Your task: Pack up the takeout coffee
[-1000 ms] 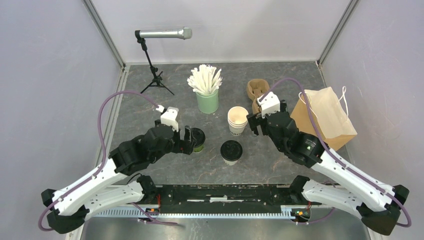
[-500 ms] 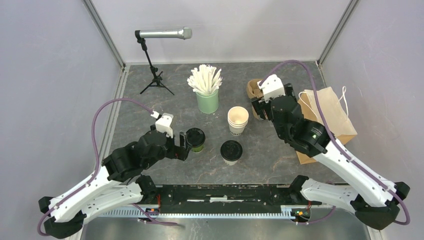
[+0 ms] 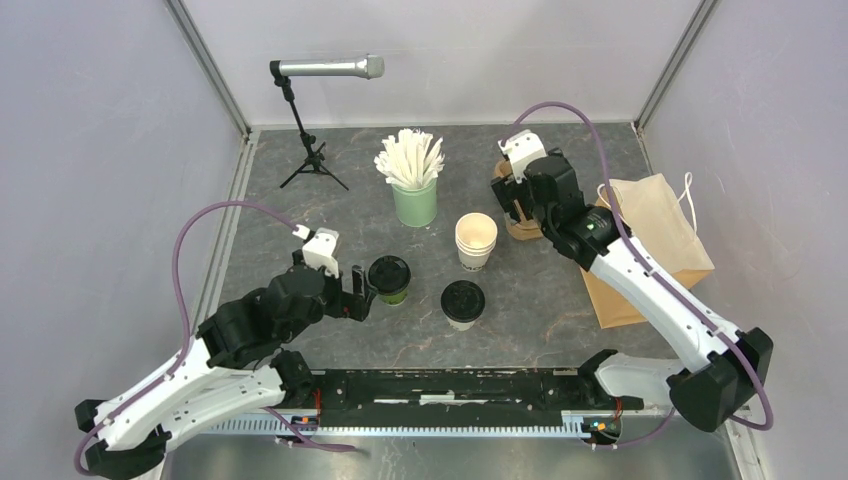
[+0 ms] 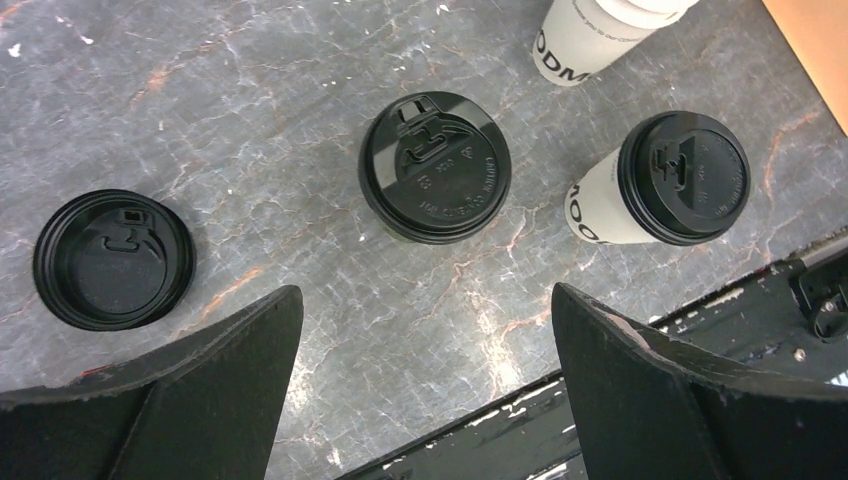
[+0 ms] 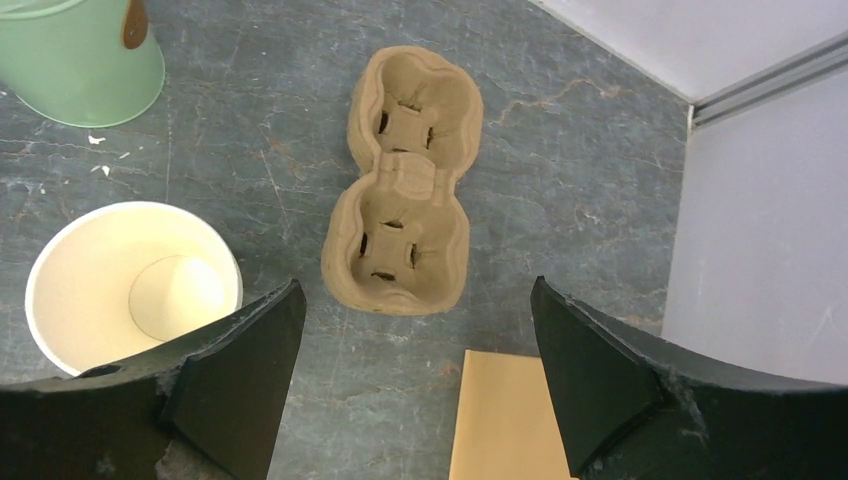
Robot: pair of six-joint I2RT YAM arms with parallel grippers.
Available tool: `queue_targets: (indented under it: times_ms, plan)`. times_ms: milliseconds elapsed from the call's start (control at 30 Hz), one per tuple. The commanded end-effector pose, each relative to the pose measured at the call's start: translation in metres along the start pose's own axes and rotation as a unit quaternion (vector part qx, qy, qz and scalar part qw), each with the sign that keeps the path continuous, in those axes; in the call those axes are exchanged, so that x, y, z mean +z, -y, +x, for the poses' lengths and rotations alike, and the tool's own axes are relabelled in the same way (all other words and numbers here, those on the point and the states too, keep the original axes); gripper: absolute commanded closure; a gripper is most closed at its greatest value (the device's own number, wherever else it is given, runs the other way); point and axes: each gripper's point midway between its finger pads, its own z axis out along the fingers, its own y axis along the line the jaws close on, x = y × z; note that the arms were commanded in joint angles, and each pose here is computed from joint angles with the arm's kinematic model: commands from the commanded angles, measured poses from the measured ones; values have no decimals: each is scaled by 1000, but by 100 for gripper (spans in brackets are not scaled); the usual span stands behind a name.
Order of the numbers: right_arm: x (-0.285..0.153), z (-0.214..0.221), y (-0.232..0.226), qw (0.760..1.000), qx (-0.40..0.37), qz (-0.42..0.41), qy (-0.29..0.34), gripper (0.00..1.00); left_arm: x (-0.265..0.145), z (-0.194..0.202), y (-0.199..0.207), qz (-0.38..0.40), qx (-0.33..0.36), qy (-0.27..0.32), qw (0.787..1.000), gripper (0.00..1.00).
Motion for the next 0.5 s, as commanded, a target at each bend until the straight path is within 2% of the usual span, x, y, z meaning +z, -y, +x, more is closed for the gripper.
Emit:
queue_targets:
  times_ms: [0,133,233,467]
  plan:
    - [13,-35,7,998,16,-23,50,10,-1,-8,-17,-47,-9,26,999,0]
    - [48,-19,6,999,20,-40,29,11,-5,-11,-23,-58,-14,35,998,0]
    - [74,-10,2,998,21,-58,18,17,-8,-13,-23,-52,-26,49,997,3]
    - [120,-6,13,999,30,-36,4,22,-9,-32,-24,-61,-49,89,993,4]
